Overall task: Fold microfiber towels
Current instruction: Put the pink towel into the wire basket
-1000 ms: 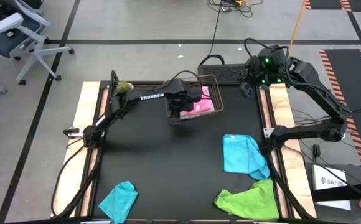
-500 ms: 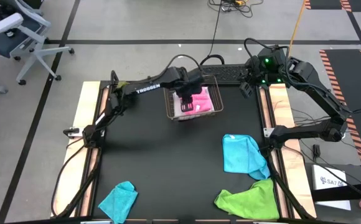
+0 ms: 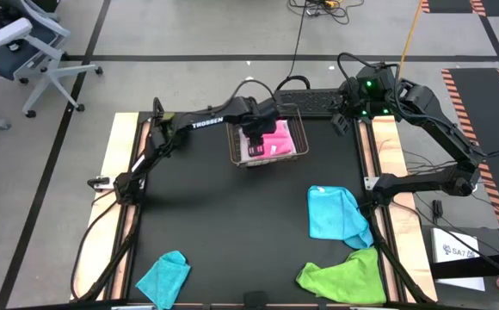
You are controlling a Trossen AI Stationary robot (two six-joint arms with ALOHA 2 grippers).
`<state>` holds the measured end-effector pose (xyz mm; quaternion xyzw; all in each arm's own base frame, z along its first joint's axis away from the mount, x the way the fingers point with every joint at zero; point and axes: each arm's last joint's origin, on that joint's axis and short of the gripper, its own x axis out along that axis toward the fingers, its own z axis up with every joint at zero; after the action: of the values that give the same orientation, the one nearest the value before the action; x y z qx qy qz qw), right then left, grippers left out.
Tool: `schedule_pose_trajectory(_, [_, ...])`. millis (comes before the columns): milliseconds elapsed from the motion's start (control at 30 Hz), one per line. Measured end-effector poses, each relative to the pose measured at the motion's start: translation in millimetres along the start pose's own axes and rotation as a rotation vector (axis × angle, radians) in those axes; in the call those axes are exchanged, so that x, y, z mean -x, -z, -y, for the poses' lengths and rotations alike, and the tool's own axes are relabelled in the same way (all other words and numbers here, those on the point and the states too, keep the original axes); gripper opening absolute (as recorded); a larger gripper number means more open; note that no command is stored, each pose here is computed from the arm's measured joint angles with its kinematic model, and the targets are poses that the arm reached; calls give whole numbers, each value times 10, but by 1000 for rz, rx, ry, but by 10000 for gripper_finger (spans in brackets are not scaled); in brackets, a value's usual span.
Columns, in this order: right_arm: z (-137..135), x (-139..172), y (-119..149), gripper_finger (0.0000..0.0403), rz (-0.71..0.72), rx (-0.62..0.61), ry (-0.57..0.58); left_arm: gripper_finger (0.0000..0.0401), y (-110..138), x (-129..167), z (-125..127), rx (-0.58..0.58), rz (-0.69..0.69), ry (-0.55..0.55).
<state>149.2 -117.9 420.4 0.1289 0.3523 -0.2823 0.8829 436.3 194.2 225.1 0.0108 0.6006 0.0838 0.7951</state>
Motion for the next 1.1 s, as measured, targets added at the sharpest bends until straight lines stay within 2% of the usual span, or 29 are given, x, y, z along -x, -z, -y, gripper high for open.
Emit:
schedule_pose_trajectory(267, [0, -1, -3, 2, 3, 0, 0, 145, 61, -169, 4, -8, -16, 5])
schedule_pose_trajectory(600, [0, -1, -14, 2, 15, 1, 0, 145, 50, -161, 20, -16, 16, 82])
schedule_pose_trajectory(800, [0, -1, -14, 2, 15, 1, 0, 144, 52, -161, 15, -22, 16, 84])
schedule_pose_trajectory(900, [0, -1, -14, 2, 15, 1, 0, 126, 54, -161, 9, -21, 17, 85])
schedule_pose_trajectory(1100, [0, -1, -14, 2, 15, 1, 0, 61, 51, -161, 13, -25, 25, 101])
